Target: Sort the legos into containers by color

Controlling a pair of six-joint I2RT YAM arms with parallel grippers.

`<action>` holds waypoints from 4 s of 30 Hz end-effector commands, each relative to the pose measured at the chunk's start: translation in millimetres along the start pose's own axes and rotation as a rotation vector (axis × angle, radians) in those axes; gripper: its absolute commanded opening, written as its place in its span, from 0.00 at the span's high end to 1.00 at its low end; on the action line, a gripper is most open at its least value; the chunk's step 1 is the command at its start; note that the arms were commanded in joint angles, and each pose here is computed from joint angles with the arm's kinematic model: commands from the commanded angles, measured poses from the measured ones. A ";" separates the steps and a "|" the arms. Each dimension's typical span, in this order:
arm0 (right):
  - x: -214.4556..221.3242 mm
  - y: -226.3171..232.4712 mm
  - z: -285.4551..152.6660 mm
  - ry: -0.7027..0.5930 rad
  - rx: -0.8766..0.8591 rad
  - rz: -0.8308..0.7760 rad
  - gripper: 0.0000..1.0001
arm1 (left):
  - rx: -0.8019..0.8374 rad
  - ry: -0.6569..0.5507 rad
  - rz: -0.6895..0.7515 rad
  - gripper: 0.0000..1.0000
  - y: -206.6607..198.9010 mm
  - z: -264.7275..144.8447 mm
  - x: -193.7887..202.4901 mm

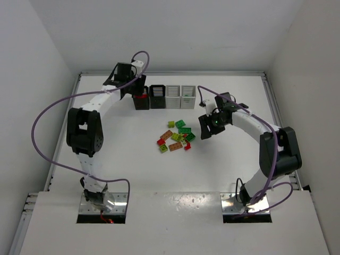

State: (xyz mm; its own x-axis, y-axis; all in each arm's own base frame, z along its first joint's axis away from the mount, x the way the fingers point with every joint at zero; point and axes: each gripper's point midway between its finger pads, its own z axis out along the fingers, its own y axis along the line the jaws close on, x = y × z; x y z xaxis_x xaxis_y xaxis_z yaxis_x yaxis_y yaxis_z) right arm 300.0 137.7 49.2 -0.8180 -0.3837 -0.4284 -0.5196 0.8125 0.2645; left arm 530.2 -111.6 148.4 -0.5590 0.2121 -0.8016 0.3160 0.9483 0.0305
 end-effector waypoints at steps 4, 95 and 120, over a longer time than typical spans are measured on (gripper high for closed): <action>-5.3 3.6 -1.2 -0.022 -0.014 -0.035 0.41 | 0.002 -0.105 -0.002 0.39 3.4 -8.3 -42.8; -280.9 -31.2 -34.6 -0.441 0.316 -0.118 0.81 | -0.043 -0.290 -0.062 0.28 11.1 -183.2 -52.8; -284.4 -46.5 -26.8 -0.440 0.332 -0.082 0.25 | 0.069 -0.224 0.078 0.27 -24.8 -176.9 -23.1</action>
State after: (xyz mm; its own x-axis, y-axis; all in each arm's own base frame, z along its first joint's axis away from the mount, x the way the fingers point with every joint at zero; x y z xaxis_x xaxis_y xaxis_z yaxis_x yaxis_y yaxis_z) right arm 541.9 199.7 133.6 -0.6260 -0.3335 -0.7050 -0.4424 0.8963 -0.0311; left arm 415.0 -80.0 276.8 -0.3733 0.1580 -0.9141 0.3104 0.9499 0.0374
